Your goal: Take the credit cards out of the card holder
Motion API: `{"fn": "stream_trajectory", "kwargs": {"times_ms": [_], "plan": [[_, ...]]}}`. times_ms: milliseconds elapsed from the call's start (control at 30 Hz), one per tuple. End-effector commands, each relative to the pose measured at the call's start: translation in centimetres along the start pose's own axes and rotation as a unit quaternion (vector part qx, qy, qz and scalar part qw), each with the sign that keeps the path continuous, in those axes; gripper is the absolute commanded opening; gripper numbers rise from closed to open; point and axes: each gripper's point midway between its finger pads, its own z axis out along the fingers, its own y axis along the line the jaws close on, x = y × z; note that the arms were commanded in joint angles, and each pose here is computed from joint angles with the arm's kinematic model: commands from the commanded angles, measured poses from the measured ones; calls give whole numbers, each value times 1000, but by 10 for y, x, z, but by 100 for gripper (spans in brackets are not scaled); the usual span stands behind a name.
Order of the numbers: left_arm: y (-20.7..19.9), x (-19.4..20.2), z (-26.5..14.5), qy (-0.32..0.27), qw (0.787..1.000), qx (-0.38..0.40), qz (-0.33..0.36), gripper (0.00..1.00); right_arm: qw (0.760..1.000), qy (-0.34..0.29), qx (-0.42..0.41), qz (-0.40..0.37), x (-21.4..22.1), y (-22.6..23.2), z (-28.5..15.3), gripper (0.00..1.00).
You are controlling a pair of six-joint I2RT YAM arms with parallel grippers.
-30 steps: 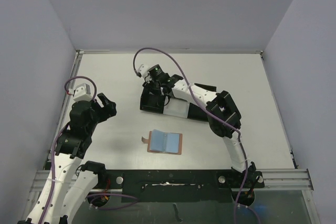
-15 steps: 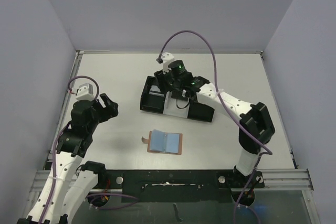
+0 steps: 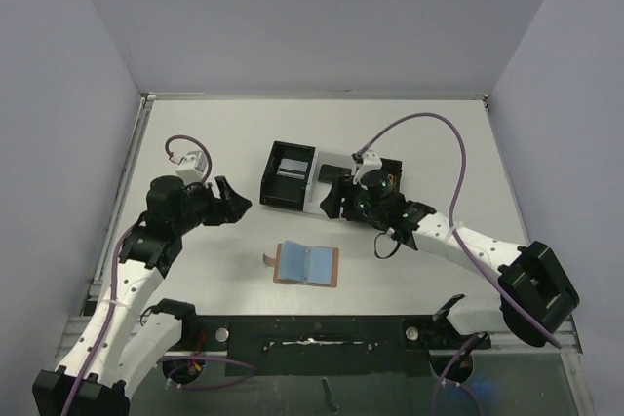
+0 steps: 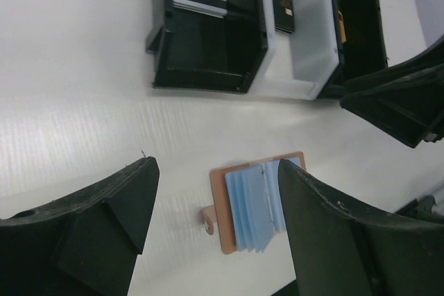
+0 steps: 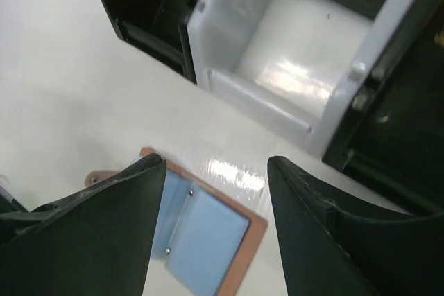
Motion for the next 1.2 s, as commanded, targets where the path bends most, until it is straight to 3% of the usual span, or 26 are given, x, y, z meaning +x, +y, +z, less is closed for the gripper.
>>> {"fn": "stream_trajectory", "kwargs": {"times_ms": [0,167,267,400,667,1167], "plan": [[-46,4,4,21,992,116,39,68,991,-65,-74,87,-16,28,-22,61],[-61,36,16,71,991,110,29,67,988,-40,-82,128,23,23,-30,59],[-67,75,24,119,986,113,3,64,985,-28,-95,141,48,24,-32,57],[-76,102,31,128,985,114,-8,63,981,-14,-126,147,68,35,-34,52],[-76,121,43,171,980,101,4,58,980,20,-96,173,93,28,-27,46],[-58,160,57,236,970,54,24,40,976,80,-40,199,133,8,-22,45]]}}
